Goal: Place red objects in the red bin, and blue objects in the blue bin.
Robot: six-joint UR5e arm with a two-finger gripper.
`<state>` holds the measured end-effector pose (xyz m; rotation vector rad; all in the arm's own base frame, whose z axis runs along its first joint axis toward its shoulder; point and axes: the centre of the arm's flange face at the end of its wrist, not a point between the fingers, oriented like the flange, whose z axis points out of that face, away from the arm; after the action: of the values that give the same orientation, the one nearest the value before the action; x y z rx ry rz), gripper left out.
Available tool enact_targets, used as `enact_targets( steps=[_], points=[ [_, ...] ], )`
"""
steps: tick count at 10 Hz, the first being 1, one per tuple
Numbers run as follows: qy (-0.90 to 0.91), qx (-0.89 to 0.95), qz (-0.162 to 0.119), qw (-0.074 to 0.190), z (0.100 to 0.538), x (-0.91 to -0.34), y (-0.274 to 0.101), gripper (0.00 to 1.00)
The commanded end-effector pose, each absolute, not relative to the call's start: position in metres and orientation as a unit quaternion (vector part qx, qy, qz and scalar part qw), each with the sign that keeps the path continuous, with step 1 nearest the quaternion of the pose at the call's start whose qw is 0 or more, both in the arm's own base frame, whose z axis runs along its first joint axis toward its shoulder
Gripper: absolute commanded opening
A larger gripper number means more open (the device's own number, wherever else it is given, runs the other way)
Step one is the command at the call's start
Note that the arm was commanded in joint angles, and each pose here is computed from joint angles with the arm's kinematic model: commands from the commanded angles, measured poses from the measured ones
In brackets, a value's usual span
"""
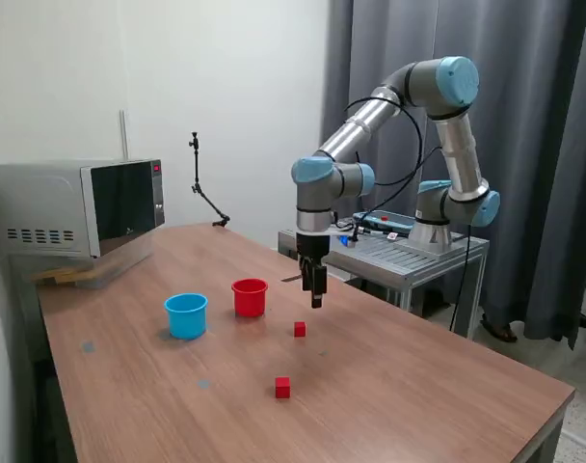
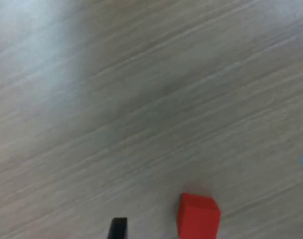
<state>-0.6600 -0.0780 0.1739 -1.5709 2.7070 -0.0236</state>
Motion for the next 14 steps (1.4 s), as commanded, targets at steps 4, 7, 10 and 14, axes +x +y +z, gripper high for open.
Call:
enact_targets(
  steps=[4, 7, 10, 14],
  points=[
    [0.900, -0.435, -0.007, 0.004, 0.145, -0.681, -0.082, 1.00],
    [0.900, -0.436, 0.000, -0.006, 0.134, -0.691, -0.081, 1.00],
    [0.900, -0.437, 0.003, -0.009, 0.123, -0.690, -0.080, 1.00],
    [0.900, -0.436, -0.005, 0.008, 0.100, -0.669, -0.080, 1.00]
  ],
)
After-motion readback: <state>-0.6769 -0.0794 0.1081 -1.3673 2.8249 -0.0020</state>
